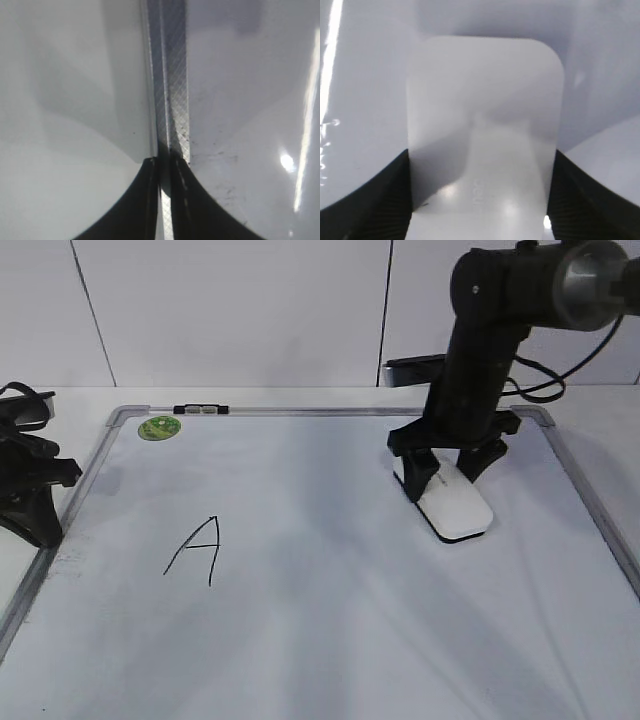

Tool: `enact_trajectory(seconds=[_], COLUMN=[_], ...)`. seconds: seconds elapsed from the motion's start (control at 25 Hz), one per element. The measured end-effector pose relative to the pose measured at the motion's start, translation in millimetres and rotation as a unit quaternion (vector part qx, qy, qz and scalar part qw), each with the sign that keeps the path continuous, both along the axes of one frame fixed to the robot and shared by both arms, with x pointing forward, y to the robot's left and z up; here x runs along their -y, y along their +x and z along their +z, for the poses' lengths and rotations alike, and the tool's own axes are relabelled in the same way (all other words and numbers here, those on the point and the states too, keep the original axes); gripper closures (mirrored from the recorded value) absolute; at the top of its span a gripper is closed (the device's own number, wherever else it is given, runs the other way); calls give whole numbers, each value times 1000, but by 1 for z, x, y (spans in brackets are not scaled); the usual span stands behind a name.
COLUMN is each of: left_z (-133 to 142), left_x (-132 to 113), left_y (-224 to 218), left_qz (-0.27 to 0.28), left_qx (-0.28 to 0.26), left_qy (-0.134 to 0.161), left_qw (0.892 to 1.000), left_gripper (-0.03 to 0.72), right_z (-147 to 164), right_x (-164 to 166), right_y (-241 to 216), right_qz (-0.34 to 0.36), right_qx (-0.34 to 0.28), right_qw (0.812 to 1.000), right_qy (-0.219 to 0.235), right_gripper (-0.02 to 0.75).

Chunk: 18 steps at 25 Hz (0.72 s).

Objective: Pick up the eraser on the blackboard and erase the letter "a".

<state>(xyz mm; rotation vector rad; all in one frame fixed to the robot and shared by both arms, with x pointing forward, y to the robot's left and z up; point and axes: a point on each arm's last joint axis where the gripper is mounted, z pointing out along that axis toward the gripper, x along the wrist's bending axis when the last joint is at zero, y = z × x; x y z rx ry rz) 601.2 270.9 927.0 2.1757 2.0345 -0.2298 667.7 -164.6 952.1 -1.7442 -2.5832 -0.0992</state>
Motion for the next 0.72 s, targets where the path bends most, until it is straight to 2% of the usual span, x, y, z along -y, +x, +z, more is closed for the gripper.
enact_trajectory(seconds=[0.36,0.56,0.72], left_z=[0,0,0], left_x=[0,0,0], left_y=[0,0,0], left_qz=[0,0,1], left_qx=[0,0,0], left_qy=[0,0,-1], left_qw=[1000,1000,1000], left_gripper=[663,663,663], right_z=[1,1,1], right_x=[63,79,79], right_y=[15,18,18], right_qz=[-72,-89,-92], right_qx=[2,3,2], right_qw=[997,996,996], right_qy=[-2,-4,-1], right_gripper=[168,168,168])
